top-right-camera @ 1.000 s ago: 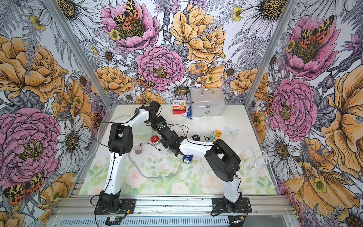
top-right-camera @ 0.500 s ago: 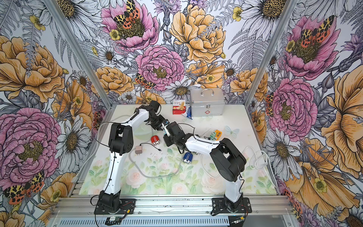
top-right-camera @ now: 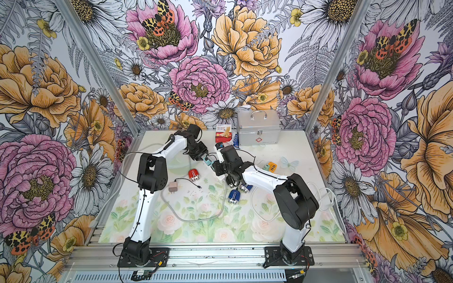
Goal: Unplug the electric shaver
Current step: Place the plug at the center of the board.
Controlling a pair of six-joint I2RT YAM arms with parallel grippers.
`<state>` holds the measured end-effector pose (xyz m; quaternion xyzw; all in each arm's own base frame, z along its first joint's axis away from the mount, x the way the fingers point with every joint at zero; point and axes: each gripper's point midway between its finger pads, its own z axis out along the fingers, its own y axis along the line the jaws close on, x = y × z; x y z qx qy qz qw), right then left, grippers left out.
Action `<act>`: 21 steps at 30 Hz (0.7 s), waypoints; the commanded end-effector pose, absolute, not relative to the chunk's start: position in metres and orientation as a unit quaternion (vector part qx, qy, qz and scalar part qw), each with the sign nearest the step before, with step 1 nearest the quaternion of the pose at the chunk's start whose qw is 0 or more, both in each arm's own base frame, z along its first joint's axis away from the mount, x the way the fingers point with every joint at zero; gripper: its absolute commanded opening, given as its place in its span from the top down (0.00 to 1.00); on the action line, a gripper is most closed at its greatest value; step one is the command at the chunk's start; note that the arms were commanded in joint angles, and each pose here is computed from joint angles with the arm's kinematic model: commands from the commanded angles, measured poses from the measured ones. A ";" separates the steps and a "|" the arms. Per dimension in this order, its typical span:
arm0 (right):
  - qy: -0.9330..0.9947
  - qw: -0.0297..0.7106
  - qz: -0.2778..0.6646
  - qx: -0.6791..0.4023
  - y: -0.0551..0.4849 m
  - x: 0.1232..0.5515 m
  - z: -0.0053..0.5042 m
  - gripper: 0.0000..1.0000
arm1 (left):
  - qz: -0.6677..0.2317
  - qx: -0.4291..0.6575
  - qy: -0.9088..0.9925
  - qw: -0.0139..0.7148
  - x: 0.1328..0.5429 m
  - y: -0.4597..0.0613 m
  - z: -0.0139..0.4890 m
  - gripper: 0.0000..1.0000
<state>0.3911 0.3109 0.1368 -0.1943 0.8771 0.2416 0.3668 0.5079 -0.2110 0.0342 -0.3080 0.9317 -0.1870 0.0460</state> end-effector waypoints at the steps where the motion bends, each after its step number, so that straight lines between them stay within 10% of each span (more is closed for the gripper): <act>1: 0.869 0.375 0.269 -0.178 0.307 0.393 0.156 1.00 | -0.142 -0.297 0.942 0.063 0.509 -0.196 0.013 0.54; 21: 0.882 0.392 0.243 -0.096 0.246 0.414 0.159 1.00 | -0.098 -0.301 0.945 0.077 0.497 -0.161 0.019 0.40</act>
